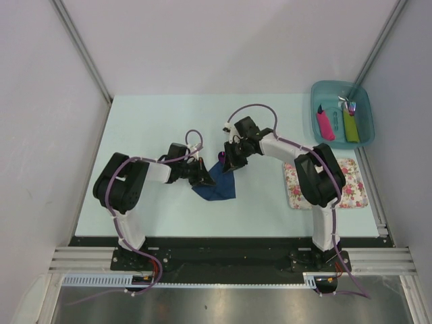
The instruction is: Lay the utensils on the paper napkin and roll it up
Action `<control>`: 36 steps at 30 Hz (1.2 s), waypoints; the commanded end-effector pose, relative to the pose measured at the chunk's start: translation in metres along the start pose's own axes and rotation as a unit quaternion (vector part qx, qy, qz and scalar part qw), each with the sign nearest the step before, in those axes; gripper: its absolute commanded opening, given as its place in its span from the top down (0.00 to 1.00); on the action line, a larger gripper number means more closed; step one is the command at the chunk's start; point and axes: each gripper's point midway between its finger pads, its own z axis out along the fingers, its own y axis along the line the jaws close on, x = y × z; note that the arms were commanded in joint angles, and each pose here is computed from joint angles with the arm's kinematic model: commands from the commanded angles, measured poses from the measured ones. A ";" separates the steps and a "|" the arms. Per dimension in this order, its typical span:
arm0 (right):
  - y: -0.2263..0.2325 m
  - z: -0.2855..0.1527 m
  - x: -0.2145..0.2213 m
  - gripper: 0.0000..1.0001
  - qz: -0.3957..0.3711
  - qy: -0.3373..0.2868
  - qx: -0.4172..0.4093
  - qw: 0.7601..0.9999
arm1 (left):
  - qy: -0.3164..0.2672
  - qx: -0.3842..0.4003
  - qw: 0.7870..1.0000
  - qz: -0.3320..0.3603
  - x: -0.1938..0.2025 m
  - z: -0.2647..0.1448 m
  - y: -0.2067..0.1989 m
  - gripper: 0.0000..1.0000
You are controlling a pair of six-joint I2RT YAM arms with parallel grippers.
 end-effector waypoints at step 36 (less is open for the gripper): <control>-0.040 0.056 0.023 0.99 -0.046 0.042 0.059 0.996 | -0.069 0.061 0.993 0.073 -0.016 -0.028 -0.038 0.83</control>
